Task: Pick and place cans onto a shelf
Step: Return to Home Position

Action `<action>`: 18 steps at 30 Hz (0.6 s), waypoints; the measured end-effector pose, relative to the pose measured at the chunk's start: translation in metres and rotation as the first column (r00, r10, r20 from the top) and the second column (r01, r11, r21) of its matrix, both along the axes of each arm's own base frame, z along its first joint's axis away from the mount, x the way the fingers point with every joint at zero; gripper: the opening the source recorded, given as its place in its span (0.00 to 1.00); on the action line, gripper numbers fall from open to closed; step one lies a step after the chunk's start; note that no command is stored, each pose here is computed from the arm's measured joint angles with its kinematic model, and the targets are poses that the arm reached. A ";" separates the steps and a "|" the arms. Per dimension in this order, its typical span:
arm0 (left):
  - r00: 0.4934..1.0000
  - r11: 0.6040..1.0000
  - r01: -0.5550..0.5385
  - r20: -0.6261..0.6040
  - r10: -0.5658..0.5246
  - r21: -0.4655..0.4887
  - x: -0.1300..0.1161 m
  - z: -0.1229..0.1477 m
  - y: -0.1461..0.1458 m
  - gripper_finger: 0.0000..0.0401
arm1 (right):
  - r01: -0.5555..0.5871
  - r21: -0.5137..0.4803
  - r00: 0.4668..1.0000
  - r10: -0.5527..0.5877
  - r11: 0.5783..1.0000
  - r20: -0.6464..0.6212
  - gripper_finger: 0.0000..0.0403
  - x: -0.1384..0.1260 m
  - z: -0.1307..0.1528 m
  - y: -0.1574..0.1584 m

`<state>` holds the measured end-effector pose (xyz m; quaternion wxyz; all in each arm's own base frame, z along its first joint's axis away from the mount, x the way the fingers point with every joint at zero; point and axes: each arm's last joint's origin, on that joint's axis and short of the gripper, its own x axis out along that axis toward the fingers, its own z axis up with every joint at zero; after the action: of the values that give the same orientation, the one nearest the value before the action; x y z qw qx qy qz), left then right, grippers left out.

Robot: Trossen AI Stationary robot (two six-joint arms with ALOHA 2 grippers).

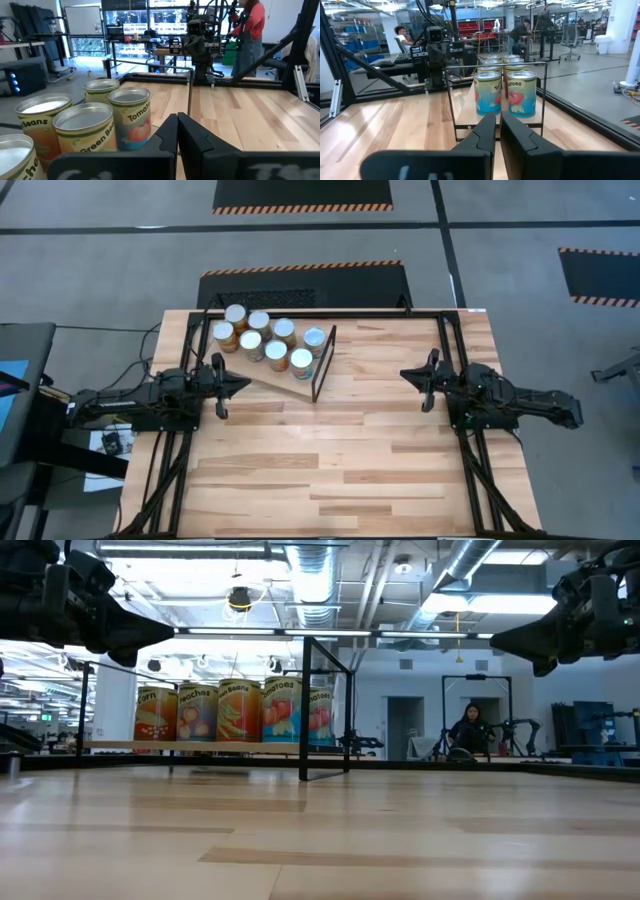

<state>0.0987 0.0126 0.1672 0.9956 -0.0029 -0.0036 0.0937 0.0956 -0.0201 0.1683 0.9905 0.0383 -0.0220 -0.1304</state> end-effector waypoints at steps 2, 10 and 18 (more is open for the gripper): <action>1.000 1.000 0.000 0.000 0.000 0.001 0.000 0.000 0.000 0.00 | 0.000 0.000 1.000 0.000 1.000 0.000 0.12 0.000 0.000 0.000; 1.000 1.000 0.000 -0.001 0.000 0.006 0.000 0.000 0.000 0.00 | 0.000 0.000 1.000 0.000 1.000 0.000 0.12 0.000 0.000 0.000; 1.000 1.000 0.000 -0.002 0.000 0.006 0.000 0.000 0.000 0.00 | 0.000 0.000 1.000 0.000 1.000 0.000 0.12 0.000 0.000 0.000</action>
<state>0.0987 0.0127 0.1671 0.9956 0.0001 -0.0031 0.0939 0.0957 -0.0201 0.1682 0.9905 0.0383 -0.0221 -0.1303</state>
